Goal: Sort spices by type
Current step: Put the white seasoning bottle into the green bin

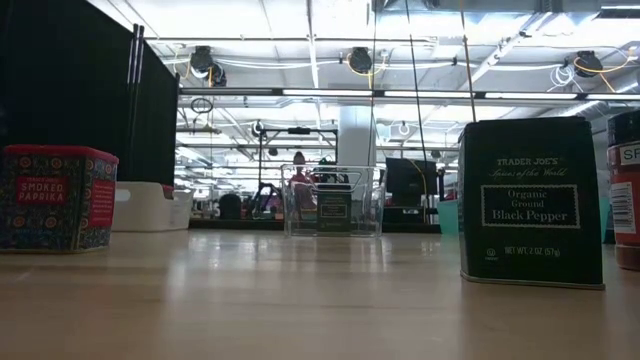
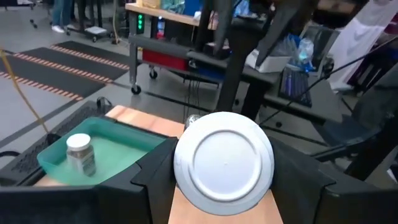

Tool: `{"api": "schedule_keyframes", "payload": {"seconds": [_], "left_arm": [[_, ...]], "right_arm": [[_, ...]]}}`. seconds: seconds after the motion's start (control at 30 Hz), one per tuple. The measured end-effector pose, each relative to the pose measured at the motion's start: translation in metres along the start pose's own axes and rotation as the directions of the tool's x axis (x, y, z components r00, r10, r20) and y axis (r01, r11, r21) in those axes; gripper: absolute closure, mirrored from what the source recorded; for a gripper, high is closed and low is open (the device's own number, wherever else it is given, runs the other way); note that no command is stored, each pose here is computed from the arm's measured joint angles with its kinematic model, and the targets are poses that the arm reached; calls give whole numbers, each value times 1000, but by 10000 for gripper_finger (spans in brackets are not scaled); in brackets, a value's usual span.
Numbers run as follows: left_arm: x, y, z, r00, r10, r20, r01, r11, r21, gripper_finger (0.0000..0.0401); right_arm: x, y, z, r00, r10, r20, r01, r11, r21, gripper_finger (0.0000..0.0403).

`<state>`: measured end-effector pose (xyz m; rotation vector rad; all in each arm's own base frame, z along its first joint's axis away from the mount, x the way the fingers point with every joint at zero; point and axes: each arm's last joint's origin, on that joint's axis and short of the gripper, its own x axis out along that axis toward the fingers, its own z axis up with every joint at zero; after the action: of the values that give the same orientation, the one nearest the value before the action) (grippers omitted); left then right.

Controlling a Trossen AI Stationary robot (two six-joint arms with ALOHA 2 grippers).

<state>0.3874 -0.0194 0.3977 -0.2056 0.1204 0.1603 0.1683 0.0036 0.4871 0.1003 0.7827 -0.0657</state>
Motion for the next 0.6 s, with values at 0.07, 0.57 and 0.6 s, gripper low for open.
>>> {"api": "schedule_keyframes", "payload": {"seconds": [0.07, 0.57, 0.6], "left_arm": [[0, 0, 0, 1000, -1, -1, 1, 1000, -1, 190], [-3, -14, 2, 998, -44, 43, 44, 999, -7, 190], [-4, -16, 1, 998, -48, 39, 49, 999, -6, 190]], "right_arm": [[11, 2, 5, 999, 44, -31, -43, 999, 4, 198], [73, 8, 29, 990, 51, -134, -63, 995, -81, 106], [76, 9, 30, 989, 53, -141, -65, 994, -88, 111]]}}
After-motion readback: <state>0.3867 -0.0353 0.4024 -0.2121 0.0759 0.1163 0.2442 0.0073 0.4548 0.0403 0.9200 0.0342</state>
